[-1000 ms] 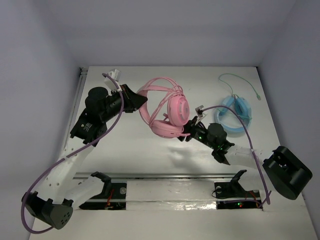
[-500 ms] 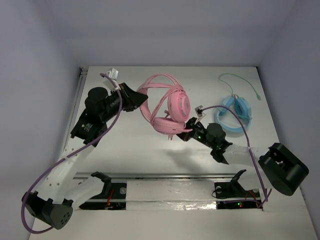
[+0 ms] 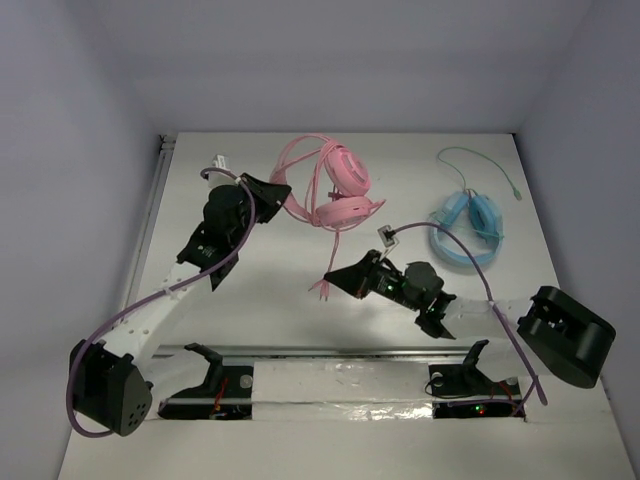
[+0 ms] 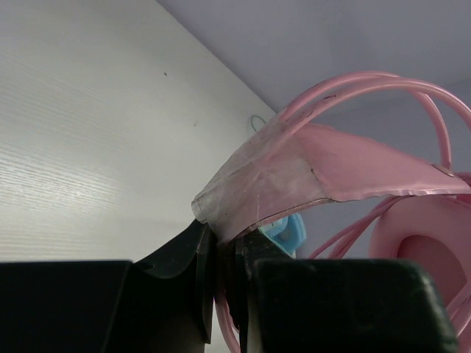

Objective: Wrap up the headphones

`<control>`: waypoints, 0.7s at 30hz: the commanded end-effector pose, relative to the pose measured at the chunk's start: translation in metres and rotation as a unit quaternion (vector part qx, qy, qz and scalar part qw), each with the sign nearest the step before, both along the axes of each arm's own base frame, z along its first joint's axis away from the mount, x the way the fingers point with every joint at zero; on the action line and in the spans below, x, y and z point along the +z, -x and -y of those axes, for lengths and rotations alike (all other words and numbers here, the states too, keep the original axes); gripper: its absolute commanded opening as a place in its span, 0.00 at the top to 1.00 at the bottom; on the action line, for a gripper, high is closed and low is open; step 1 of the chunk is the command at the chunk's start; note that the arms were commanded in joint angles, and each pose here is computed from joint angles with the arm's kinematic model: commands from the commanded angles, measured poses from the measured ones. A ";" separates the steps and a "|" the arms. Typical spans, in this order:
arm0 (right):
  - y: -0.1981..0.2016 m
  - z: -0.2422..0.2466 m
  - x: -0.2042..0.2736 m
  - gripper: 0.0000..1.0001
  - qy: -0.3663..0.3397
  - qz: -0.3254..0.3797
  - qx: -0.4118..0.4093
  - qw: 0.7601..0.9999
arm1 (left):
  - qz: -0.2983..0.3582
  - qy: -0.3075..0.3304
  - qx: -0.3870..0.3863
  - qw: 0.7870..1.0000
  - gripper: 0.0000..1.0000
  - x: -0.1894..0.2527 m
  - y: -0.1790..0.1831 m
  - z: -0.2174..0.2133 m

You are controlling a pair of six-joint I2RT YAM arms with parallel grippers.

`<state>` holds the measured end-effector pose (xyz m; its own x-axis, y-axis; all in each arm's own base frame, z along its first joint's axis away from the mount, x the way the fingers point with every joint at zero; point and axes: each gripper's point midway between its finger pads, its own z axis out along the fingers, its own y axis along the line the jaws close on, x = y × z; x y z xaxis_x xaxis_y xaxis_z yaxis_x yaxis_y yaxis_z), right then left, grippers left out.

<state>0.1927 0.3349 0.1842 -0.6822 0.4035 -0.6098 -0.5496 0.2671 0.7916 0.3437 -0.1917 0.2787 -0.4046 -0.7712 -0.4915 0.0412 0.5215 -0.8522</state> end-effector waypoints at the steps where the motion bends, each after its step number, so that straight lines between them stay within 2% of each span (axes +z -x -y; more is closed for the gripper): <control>1: 0.012 -0.013 0.030 1.00 -0.036 0.014 0.009 0.999 | 0.122 0.107 0.080 0.983 1.00 0.090 -0.014 -0.019; 7: 0.028 -0.021 0.072 1.00 -0.076 0.038 0.040 0.996 | 0.110 0.066 0.111 0.985 1.00 0.067 -0.017 -0.015; 14: 0.038 -0.028 0.130 1.00 -0.129 0.078 0.078 0.986 | 0.090 -0.011 0.139 0.986 1.00 0.033 -0.011 -0.008; 21: 0.021 -0.023 0.158 1.00 -0.177 0.082 0.029 0.980 | 0.071 -0.081 0.144 0.984 1.00 -0.002 0.004 0.001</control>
<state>0.1806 0.3591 0.2883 -0.6489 0.4977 -0.5755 -0.6254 0.0820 0.7760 0.3382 -0.1986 0.2545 -0.2061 -0.7193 -0.6634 -0.0393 0.6835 -0.7289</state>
